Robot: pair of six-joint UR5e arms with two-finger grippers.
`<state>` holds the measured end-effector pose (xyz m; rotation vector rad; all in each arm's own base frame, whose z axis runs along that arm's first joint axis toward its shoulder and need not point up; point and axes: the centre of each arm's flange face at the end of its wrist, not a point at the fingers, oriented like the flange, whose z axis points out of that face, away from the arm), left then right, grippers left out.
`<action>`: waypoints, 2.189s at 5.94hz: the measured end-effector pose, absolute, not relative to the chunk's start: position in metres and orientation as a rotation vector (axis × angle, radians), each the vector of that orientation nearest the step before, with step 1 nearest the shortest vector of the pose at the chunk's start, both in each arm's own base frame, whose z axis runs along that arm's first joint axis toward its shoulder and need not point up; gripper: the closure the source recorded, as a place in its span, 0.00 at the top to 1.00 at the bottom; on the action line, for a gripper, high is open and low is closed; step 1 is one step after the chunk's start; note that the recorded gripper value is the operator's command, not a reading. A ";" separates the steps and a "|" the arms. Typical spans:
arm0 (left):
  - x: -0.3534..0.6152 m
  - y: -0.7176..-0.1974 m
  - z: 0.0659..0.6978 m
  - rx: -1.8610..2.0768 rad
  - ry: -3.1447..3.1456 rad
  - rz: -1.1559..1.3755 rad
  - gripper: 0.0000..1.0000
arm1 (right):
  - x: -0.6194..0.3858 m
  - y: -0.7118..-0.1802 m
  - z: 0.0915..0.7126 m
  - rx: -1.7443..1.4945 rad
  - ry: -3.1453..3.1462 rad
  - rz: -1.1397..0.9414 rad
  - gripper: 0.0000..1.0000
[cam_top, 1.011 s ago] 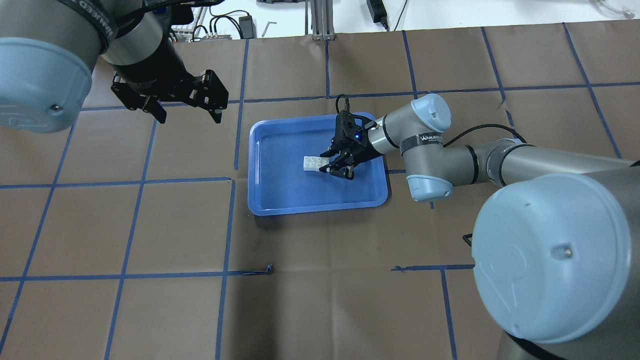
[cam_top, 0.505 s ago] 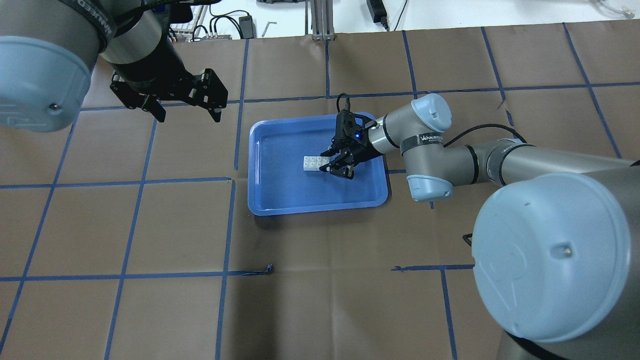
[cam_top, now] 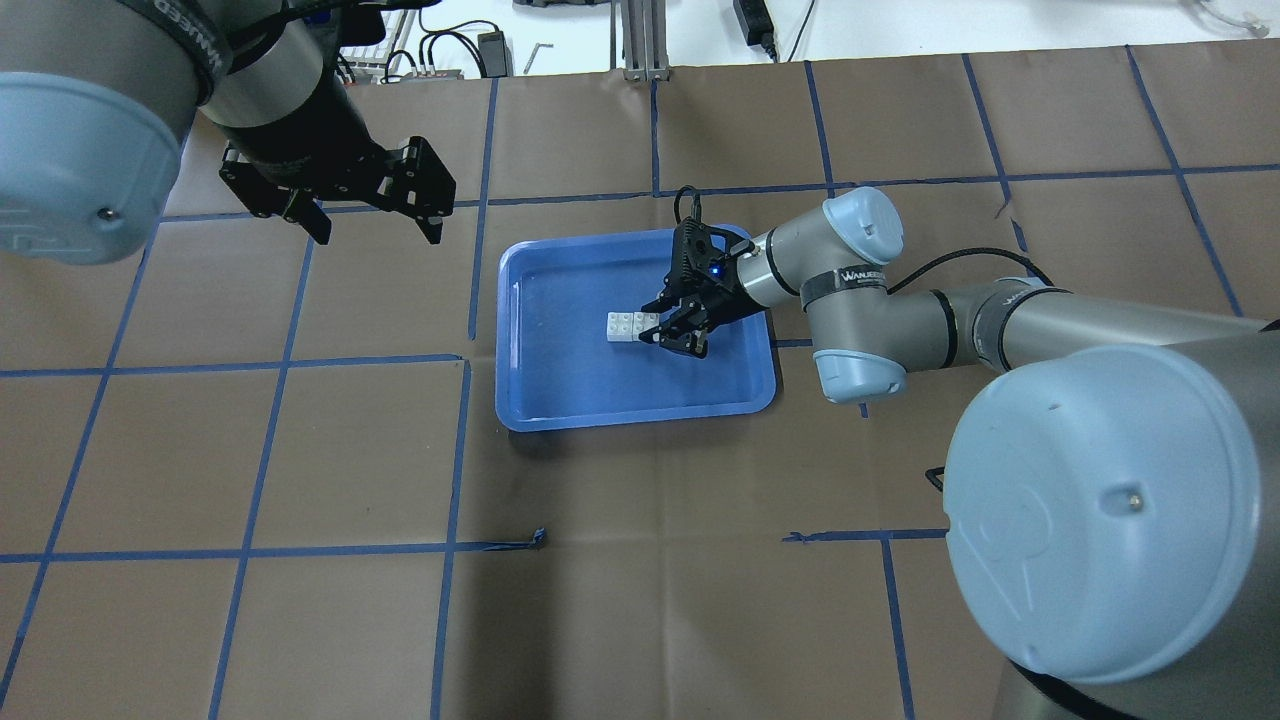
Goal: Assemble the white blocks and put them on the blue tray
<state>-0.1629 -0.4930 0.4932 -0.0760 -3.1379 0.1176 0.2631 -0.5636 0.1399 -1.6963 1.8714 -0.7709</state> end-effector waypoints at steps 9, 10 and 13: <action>-0.162 -0.493 0.494 -0.073 -3.138 0.121 0.99 | 0.264 -0.567 0.141 -1.640 1.892 -0.764 1.00; -0.162 -0.493 0.495 -0.073 -3.138 0.122 0.99 | 0.264 -0.572 0.149 -1.638 1.905 -0.776 1.00; -0.162 -0.493 0.495 -0.072 -3.138 0.123 0.99 | 0.252 -0.587 0.184 -1.635 2.041 -0.792 1.00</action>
